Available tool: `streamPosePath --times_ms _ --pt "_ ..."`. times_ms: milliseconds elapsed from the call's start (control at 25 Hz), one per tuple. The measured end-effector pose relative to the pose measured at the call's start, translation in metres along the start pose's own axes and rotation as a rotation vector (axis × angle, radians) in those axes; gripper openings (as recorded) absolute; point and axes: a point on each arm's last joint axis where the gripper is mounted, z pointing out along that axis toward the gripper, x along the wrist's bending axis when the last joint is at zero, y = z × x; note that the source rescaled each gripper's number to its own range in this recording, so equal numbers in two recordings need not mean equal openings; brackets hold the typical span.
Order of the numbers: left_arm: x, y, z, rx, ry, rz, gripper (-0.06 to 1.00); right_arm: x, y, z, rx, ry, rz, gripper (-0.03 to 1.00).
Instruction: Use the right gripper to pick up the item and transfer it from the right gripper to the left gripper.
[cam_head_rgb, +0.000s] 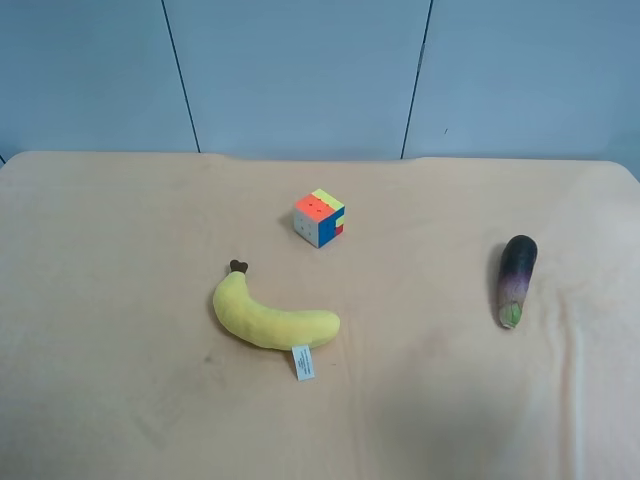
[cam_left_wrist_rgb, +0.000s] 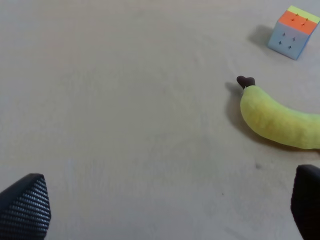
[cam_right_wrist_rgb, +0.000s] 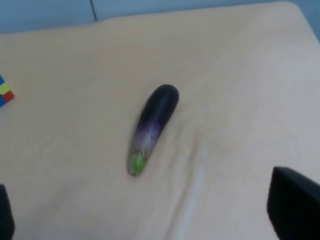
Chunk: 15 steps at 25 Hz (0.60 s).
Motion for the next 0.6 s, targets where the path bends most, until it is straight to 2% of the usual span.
streamPosePath --times_ms 280,440,600 --pt "0.000 0.000 0.000 0.000 0.000 0.000 0.93 -0.001 0.002 0.004 0.027 -0.006 0.013 1.00" --pt "0.000 0.000 0.000 0.000 0.000 0.000 0.93 -0.003 0.010 0.020 0.130 -0.007 0.026 1.00" --pt "0.000 0.000 0.000 0.000 0.000 0.000 0.93 -0.005 0.019 0.046 0.285 -0.004 0.067 1.00"
